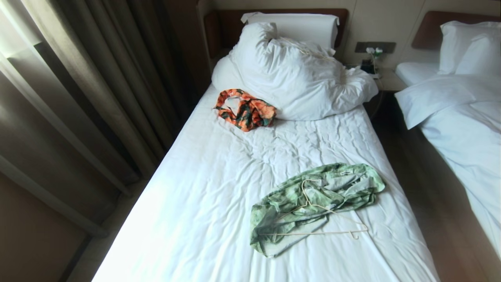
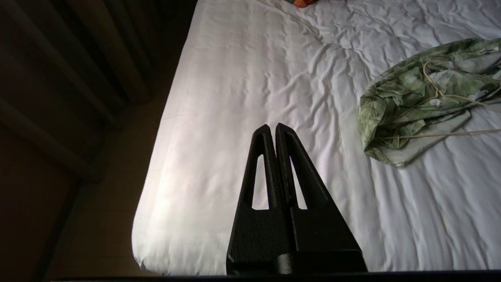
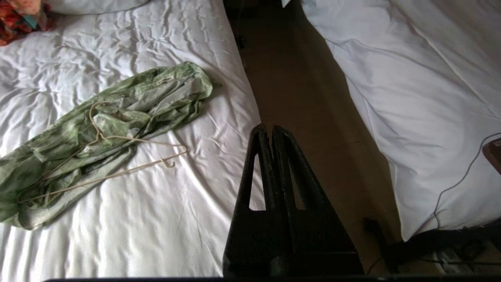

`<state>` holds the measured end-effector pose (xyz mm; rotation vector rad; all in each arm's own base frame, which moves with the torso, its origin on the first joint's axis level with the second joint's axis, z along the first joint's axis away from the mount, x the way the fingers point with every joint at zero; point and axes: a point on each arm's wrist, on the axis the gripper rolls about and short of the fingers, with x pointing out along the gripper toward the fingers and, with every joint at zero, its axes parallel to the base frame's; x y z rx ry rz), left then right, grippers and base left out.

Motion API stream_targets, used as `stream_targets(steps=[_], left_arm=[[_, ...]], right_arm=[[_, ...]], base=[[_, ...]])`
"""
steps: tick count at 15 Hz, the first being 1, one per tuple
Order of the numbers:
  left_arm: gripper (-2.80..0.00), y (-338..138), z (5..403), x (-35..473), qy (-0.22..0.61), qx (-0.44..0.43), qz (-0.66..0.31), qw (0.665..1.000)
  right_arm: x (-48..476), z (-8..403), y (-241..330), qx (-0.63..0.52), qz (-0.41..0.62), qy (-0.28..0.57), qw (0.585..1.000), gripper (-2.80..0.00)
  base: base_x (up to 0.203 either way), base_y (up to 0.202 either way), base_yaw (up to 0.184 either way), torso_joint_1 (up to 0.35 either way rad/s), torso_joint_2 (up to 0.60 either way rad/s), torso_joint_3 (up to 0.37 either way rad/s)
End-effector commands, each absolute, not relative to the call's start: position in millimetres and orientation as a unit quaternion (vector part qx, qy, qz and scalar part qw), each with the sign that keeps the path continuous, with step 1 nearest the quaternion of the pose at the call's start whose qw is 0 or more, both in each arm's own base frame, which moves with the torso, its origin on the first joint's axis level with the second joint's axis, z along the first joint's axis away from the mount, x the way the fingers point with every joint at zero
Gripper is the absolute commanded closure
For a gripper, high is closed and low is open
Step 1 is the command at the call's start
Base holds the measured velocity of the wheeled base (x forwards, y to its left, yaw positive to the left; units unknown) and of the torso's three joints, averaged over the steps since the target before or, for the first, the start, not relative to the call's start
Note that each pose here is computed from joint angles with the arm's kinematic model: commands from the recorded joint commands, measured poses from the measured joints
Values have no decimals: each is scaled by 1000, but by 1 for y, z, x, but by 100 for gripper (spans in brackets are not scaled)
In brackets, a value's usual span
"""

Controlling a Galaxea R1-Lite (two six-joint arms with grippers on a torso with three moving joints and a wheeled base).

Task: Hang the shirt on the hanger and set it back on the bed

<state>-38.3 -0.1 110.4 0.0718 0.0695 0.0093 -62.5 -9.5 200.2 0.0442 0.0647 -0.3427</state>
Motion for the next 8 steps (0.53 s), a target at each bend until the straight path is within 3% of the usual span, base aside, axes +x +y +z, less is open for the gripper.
stream_targets(steps=[1, 3, 8], left_arm=[[0, 0, 97, -38, 39, 44, 1, 998], [0, 0, 85, -33, 51, 77, -4, 996], [0, -1, 77, -23, -5, 104, -30, 994]], right_arm=[[-83, 174, -7, 31, -142, -16, 989, 0], [-77, 149, -4, 39, -82, -18, 996, 0], [-32, 101, -1, 26, -23, -32, 999, 0]], base=[[0, 0, 0, 0, 0, 0], [0, 0, 0, 0, 0, 0], [0, 0, 0, 0, 0, 0]])
